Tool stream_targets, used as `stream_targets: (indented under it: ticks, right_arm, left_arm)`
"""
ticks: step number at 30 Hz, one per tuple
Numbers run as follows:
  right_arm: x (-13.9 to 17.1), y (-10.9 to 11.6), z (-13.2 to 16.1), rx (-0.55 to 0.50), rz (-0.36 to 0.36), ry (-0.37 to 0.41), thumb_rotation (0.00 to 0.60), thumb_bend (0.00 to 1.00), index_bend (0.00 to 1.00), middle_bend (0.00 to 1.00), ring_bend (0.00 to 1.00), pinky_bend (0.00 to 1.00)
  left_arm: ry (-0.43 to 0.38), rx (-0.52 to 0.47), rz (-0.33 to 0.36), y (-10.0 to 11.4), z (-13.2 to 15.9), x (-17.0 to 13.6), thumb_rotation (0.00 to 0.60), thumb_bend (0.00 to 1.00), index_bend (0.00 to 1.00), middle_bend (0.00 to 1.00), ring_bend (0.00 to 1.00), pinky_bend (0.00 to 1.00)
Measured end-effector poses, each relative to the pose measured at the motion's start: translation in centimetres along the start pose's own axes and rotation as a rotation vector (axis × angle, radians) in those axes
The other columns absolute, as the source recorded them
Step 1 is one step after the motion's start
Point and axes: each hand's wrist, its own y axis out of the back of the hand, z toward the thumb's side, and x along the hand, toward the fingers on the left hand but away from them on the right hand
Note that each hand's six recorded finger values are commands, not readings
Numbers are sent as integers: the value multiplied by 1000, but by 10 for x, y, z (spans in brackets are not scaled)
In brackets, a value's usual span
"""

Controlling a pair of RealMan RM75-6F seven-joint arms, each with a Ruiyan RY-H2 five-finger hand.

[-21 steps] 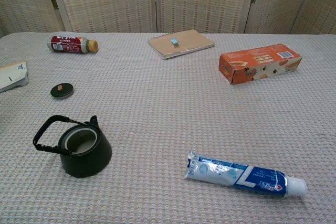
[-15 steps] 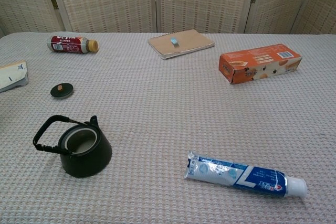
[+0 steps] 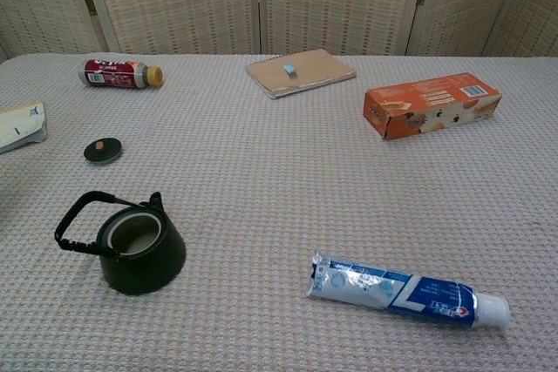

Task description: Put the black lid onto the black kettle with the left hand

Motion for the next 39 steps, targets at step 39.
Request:
stream_targets:
  ticks: [39]
  right_arm:
    - [2, -4, -12, -9, 13, -38, 600, 0, 115, 76, 194, 0]
  left_arm:
    - [-129, 166, -290, -97, 61, 148, 600, 212, 222, 180, 688, 678]
